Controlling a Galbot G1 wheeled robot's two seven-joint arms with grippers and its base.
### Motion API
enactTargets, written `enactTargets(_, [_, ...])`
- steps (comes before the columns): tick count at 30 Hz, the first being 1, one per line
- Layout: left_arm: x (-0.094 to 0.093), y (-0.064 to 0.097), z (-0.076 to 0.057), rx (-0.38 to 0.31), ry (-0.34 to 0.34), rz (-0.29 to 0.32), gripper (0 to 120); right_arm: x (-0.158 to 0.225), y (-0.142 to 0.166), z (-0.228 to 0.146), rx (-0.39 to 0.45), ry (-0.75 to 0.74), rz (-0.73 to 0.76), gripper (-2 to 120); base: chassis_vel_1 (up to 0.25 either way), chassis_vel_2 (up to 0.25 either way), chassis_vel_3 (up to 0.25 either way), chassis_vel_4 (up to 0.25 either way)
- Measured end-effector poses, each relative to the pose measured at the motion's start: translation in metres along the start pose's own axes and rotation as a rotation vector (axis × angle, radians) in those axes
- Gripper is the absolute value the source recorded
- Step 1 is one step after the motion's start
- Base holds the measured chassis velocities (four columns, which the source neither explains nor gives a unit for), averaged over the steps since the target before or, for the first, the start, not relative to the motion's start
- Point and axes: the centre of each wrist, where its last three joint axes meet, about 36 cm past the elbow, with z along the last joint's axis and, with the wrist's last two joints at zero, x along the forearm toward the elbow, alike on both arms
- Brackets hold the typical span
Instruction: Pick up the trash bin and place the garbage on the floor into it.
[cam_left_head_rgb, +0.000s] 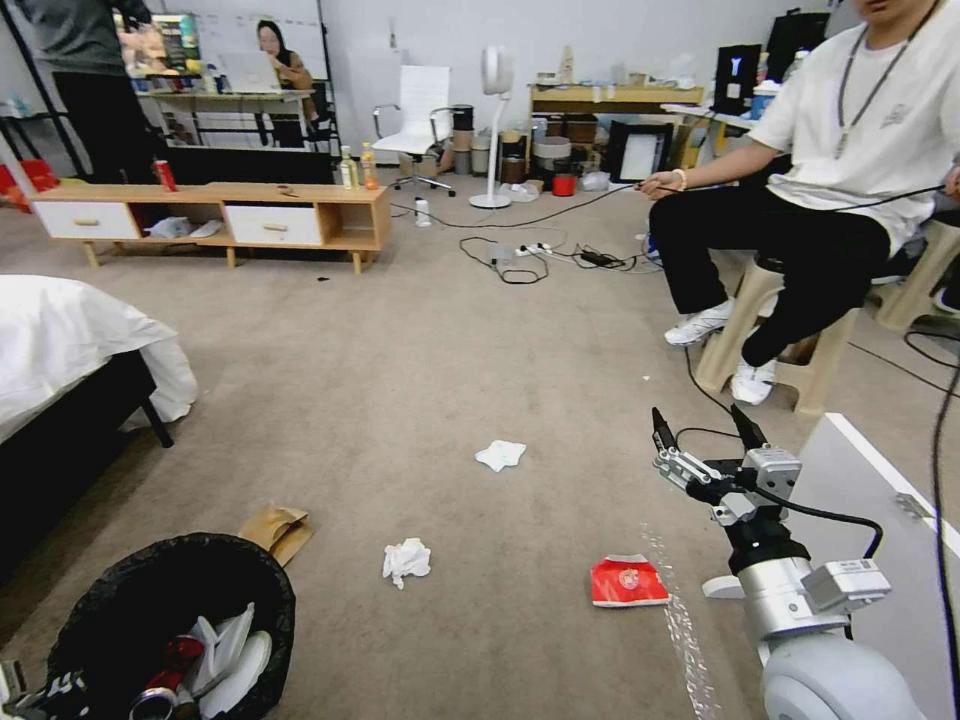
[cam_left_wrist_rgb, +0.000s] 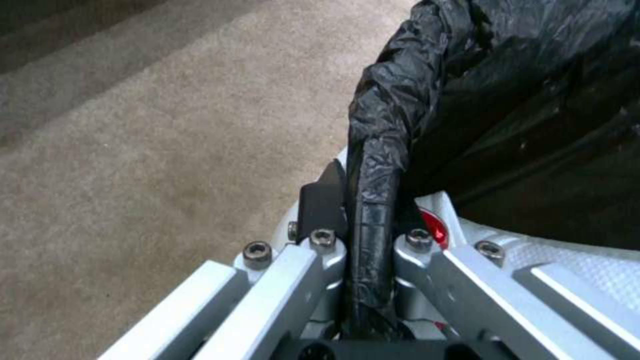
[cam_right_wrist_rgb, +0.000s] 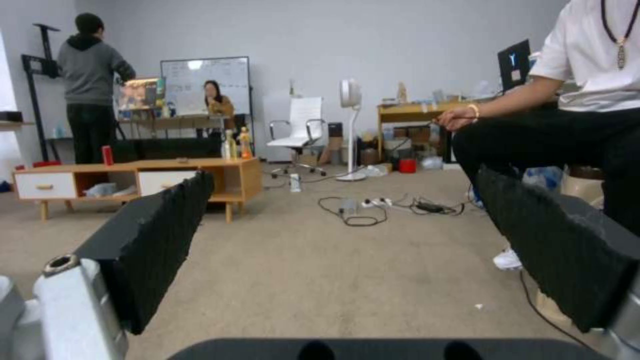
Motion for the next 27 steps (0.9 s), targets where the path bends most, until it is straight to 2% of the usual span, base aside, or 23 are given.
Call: enactTargets(27, [0.0013,0.0053,-0.0026,-0.005,-0.004,-0.008,3,0.0047,-0.0014,-0.0006,0.009,-0.012,0.001,100,0.0,0.0,0.0,0.0])
